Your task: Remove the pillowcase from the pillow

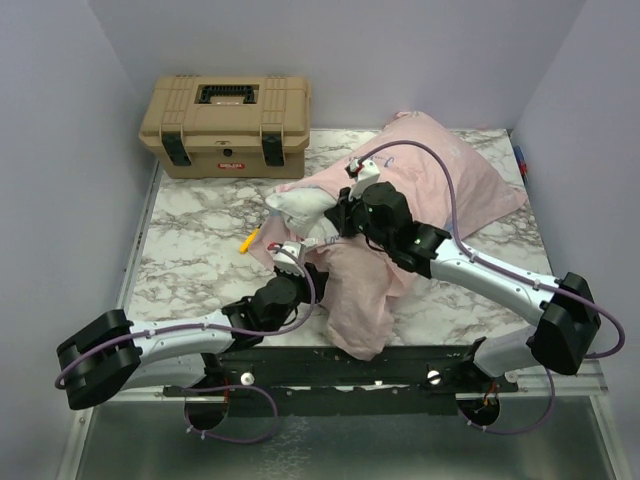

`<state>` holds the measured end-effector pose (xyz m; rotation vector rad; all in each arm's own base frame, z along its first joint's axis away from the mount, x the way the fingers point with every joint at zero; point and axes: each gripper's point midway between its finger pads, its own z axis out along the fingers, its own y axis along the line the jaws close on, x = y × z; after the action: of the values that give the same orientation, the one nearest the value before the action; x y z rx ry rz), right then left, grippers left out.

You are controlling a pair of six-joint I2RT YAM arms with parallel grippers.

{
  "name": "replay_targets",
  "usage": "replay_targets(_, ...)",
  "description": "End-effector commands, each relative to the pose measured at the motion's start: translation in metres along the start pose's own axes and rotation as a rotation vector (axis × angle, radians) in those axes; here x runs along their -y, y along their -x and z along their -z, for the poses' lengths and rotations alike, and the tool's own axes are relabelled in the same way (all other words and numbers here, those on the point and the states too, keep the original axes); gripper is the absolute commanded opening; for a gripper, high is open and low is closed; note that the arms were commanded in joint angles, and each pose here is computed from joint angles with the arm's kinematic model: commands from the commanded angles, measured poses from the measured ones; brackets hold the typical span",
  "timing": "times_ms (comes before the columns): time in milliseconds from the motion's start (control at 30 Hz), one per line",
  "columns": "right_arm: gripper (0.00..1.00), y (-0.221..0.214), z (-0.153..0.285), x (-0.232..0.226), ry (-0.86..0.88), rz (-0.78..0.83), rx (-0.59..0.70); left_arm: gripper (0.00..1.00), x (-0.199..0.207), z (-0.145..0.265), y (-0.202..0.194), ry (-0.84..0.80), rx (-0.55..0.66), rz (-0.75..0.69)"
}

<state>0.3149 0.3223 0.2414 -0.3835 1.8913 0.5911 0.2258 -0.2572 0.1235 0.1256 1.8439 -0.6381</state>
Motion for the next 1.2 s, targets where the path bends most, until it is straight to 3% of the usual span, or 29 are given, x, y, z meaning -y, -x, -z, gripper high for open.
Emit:
replay_targets(0, 0.01, 0.063, -0.001, 0.0, -0.02, -0.086, 0.194, 0.55, -0.008, 0.008, 0.005, 0.055, 0.009, -0.05)
replay_targets(233, 0.02, 0.032, -0.002, 0.008, -0.029, -0.073, 0.12, 0.73, 0.004, 0.03, 0.051, 0.004, 0.107, 0.057)
replay_targets(533, 0.07, 0.017, 0.004, 0.014, -0.037, -0.033, 0.062, 0.79, 0.023, 0.035, 0.077, -0.044, 0.11, 0.049)
replay_targets(800, 0.01, 0.01, 0.003, 0.006, 0.006, -0.031, 0.029, 0.81, 0.052, 0.016, 0.093, -0.114, 0.11, -0.178)
replay_targets(1000, 0.01, 0.008, 0.003, 0.002, 0.03, -0.03, 0.018, 0.81, 0.066, -0.004, 0.082, -0.158, 0.076, -0.332)
replay_targets(1100, 0.01, 0.011, 0.003, 0.003, 0.029, -0.03, 0.025, 0.75, 0.073, -0.01, 0.066, -0.2, 0.027, -0.366)
replay_targets(1167, 0.01, 0.014, 0.004, 0.003, 0.026, -0.029, 0.032, 0.65, 0.079, -0.01, 0.054, -0.25, -0.009, -0.369)
